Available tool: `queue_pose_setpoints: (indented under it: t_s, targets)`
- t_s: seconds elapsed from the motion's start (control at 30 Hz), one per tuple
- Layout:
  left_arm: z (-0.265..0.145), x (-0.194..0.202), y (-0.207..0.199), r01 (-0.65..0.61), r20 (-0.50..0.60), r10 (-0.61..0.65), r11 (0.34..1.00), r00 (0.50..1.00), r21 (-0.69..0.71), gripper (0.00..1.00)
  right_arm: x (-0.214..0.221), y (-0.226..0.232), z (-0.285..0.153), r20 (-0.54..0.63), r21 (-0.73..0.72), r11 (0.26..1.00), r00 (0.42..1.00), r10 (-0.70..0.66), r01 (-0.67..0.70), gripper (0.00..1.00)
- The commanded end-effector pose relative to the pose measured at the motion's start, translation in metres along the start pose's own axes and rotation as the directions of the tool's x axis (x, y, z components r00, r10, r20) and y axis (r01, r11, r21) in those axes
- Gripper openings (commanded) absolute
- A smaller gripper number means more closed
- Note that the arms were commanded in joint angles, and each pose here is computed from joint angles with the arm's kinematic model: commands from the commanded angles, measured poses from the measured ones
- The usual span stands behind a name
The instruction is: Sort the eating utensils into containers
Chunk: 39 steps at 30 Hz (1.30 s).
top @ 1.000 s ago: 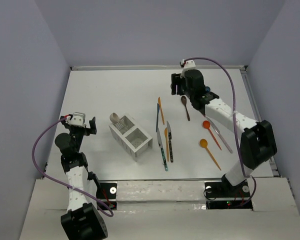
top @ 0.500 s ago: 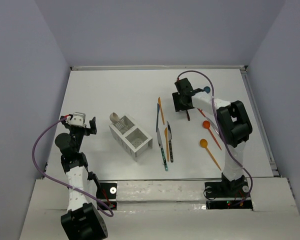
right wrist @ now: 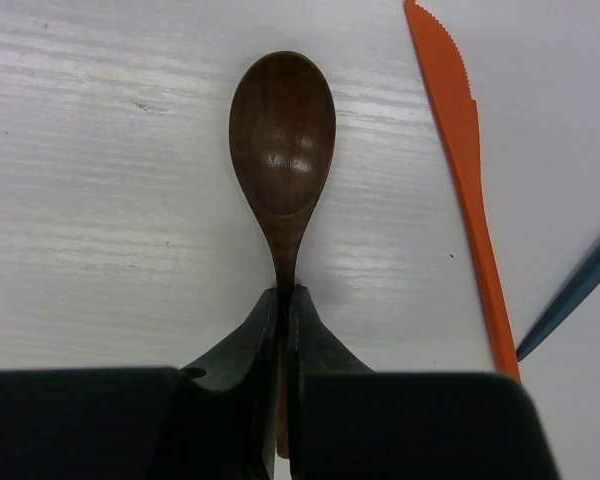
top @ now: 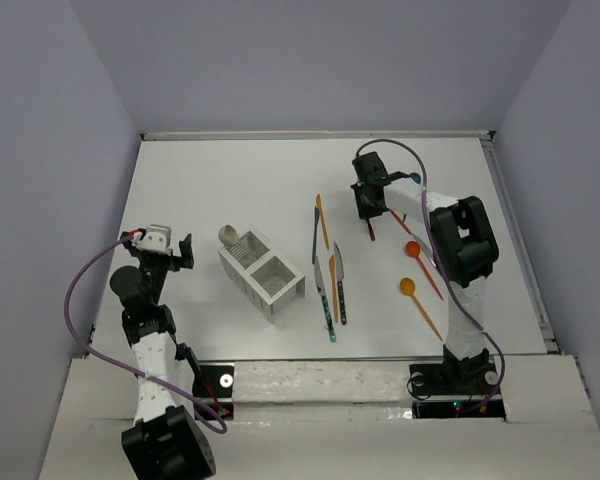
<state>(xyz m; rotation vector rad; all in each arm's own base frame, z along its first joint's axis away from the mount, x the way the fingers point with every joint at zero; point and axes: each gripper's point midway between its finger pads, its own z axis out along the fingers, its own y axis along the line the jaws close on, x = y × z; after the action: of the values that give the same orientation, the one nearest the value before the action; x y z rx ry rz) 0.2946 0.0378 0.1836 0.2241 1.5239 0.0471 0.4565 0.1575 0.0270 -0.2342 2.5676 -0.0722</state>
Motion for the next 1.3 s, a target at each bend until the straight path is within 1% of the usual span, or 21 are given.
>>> queue_pose_setpoints:
  t_s: [0.0, 0.07, 0.13, 0.17, 0.23, 0.27, 0.33, 0.43, 0.47, 0.5, 0.57, 0.6, 0.67, 0.7, 0.73, 0.8, 0.83, 0.93, 0.97, 1.13, 1.27]
  targets:
    - [0.001, -0.022, 0.004, -0.055, 0.072, 0.055, 0.998, 0.996, -0.003, 0.99, 0.025, 0.004, 0.01, -0.095, -0.048, 0.999, 0.995, -0.017, 0.013, 0.0]
    - [0.001, -0.014, 0.0, -0.046, 0.014, 0.046, 0.999, 0.999, 0.026, 0.99, 0.021, 0.004, 0.006, -0.082, -0.051, 0.999, 0.997, -0.015, 0.011, 0.0]
    - [0.005, -0.049, 0.011, -0.071, 0.008, 0.071, 0.997, 0.997, 0.018, 0.99, 0.015, 0.006, -0.001, -0.057, -0.068, 0.998, 0.998, -0.013, 0.009, 0.0]
    - [0.003, -0.068, 0.013, -0.07, -0.031, 0.071, 0.997, 0.997, 0.029, 0.99, -0.001, 0.007, -0.012, 0.003, -0.086, 0.996, 1.0, -0.008, 0.008, 0.0]
    - [-0.007, -0.072, 0.003, -0.07, -0.128, 0.084, 0.992, 0.988, 0.106, 0.99, -0.011, 0.013, -0.026, 0.055, -0.133, 0.991, 0.998, -0.004, 0.011, 0.0]
    - [-0.011, -0.106, -0.001, -0.107, -0.088, 0.121, 0.984, 0.989, 0.144, 0.99, -0.033, 0.013, -0.048, 0.142, -0.155, 0.988, 0.99, 0.016, 0.007, 0.0]
    - [-0.022, -0.121, -0.011, -0.137, -0.091, 0.158, 0.969, 0.983, 0.204, 0.99, -0.051, 0.022, -0.074, 0.228, -0.181, 0.983, 0.974, 0.014, 0.028, 0.0]
    - [-0.048, -0.117, -0.037, -0.119, -0.137, 0.167, 0.945, 0.976, 0.306, 0.99, -0.096, 0.048, -0.146, 0.437, -0.213, 0.972, 0.899, 0.006, 0.097, 0.0]
    - [-0.052, -0.116, -0.044, -0.114, -0.13, 0.166, 0.935, 0.977, 0.335, 0.99, -0.102, 0.075, -0.173, 0.499, -0.243, 0.958, 0.867, -0.011, 0.152, 0.0]
    - [-0.055, -0.108, -0.049, -0.094, -0.143, 0.151, 0.934, 0.978, 0.344, 0.99, -0.123, 0.087, -0.216, 0.608, -0.264, 0.947, 0.794, 0.018, 0.181, 0.0]
    - [-0.057, -0.099, -0.054, -0.049, -0.162, 0.111, 0.936, 0.981, 0.349, 0.99, -0.129, 0.12, -0.26, 0.714, -0.288, 0.918, 0.7, 0.017, 0.272, 0.0]
    - [-0.056, -0.089, -0.056, -0.006, -0.187, 0.076, 0.938, 0.979, 0.348, 0.99, -0.139, 0.151, -0.313, 0.821, -0.315, 0.876, 0.569, 0.058, 0.365, 0.0]
    - [-0.055, -0.091, -0.053, -0.005, -0.189, 0.071, 0.943, 0.979, 0.331, 0.99, -0.134, 0.178, -0.346, 0.866, -0.368, 0.819, 0.483, 0.129, 0.441, 0.0]
    - [-0.054, -0.095, -0.048, 0.006, -0.191, 0.054, 0.954, 0.98, 0.301, 0.99, -0.13, 0.195, -0.362, 0.888, -0.399, 0.779, 0.417, 0.197, 0.483, 0.0]
    - [-0.053, -0.097, -0.045, 0.011, -0.183, 0.044, 0.957, 0.982, 0.289, 0.99, -0.121, 0.209, -0.372, 0.887, -0.434, 0.725, 0.394, 0.24, 0.535, 0.0]
    - [-0.053, -0.092, -0.044, 0.035, -0.188, 0.019, 0.959, 0.982, 0.282, 0.99, -0.113, 0.218, -0.379, 0.884, -0.467, 0.679, 0.32, 0.341, 0.566, 0.0]
    - [-0.052, -0.093, -0.041, 0.038, -0.184, 0.011, 0.964, 0.983, 0.262, 0.99, -0.103, 0.233, -0.371, 0.871, -0.491, 0.641, 0.338, 0.357, 0.59, 0.0]
    - [-0.051, -0.091, -0.034, 0.052, -0.191, -0.01, 0.975, 0.981, 0.217, 0.99, -0.087, 0.259, -0.363, 0.87, -0.49, 0.565, 0.337, 0.36, 0.663, 0.0]
    - [-0.05, -0.09, -0.031, 0.057, -0.198, -0.016, 0.978, 0.98, 0.2, 0.99, -0.083, 0.268, -0.348, 0.869, -0.494, 0.555, 0.358, 0.341, 0.67, 0.0]
    - [-0.049, -0.085, -0.022, 0.071, -0.211, -0.036, 0.985, 0.977, 0.157, 0.99, -0.062, 0.289, -0.332, 0.883, -0.46, 0.466, 0.333, 0.332, 0.756, 0.0]
    - [-0.049, -0.083, -0.022, 0.074, -0.215, -0.04, 0.985, 0.976, 0.154, 0.99, -0.056, 0.303, -0.318, 0.883, -0.457, 0.422, 0.343, 0.32, 0.783, 0.0]
